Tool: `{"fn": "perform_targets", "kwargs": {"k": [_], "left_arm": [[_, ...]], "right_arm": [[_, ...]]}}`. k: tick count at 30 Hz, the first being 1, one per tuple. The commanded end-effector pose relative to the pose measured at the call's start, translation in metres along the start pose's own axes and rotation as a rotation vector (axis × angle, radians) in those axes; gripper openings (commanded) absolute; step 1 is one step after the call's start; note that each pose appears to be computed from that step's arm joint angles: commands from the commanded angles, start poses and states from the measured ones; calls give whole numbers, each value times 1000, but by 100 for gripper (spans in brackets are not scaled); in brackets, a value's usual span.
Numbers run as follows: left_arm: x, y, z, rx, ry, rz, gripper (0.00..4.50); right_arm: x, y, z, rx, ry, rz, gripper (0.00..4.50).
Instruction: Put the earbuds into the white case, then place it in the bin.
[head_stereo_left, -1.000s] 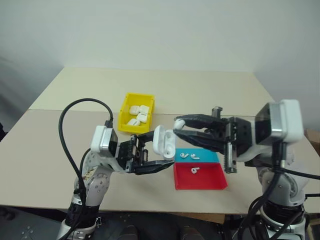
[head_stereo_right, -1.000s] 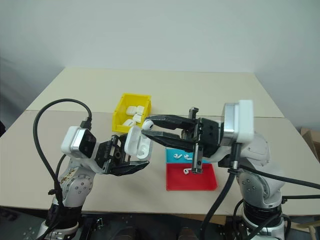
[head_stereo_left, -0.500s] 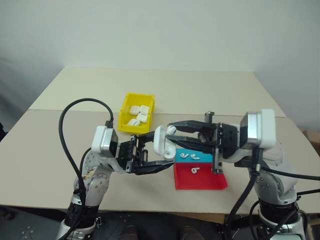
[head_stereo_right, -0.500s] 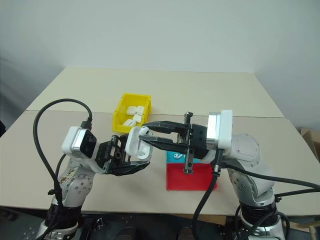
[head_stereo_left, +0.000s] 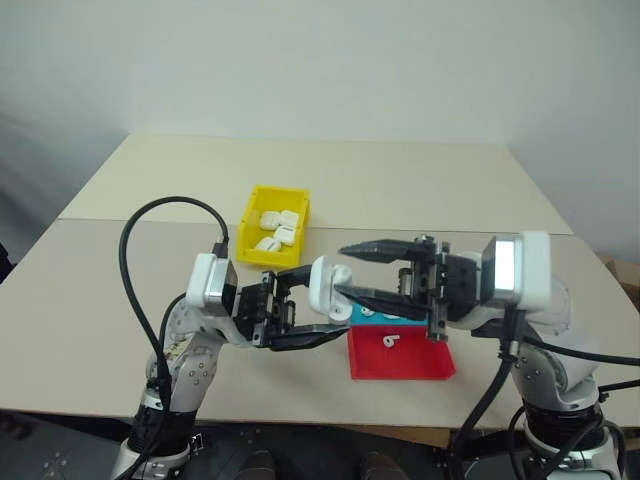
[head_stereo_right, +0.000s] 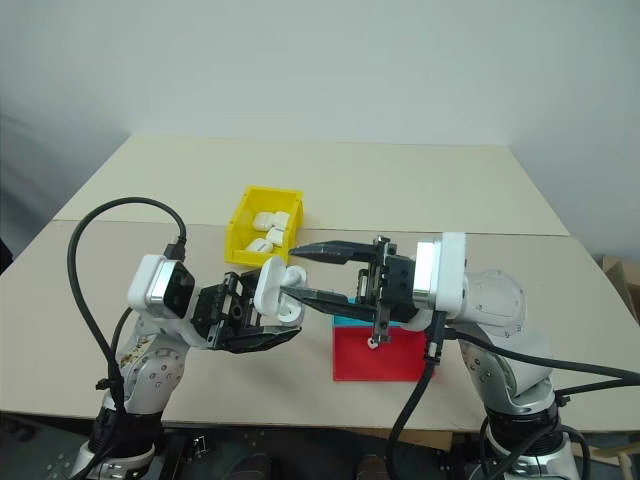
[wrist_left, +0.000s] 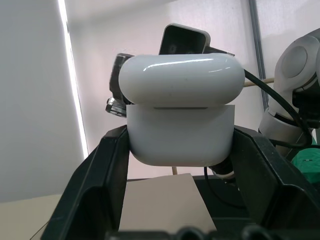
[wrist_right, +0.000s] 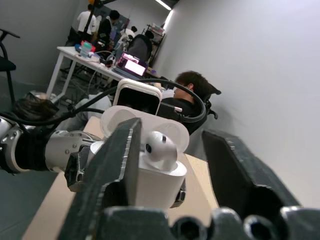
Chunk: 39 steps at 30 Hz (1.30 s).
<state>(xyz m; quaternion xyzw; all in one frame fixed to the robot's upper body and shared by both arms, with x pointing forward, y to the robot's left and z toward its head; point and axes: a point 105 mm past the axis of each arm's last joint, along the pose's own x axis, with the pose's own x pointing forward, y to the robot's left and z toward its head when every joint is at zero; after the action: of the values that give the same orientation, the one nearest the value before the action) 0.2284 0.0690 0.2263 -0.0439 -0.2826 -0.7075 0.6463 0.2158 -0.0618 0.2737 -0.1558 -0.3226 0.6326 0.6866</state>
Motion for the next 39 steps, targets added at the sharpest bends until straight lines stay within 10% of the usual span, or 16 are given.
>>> {"fn": "perform_targets", "kwargs": {"k": [1,11,28,39], "left_arm": [[6,-1,12,58,-37,-25,277],[-14,1,-4,83,57,19,277],[-91,-42,-30,96,383,68,277],[-83,-48,-32,114,370,99,277]], "right_arm": [[2,9,-7,1,35,48,263],[-6,-2,-5,-5,103,48,263],[-64,-49,-101,74,1192,342,263],[-53,-41,-137,-198,1202,746,263]]}}
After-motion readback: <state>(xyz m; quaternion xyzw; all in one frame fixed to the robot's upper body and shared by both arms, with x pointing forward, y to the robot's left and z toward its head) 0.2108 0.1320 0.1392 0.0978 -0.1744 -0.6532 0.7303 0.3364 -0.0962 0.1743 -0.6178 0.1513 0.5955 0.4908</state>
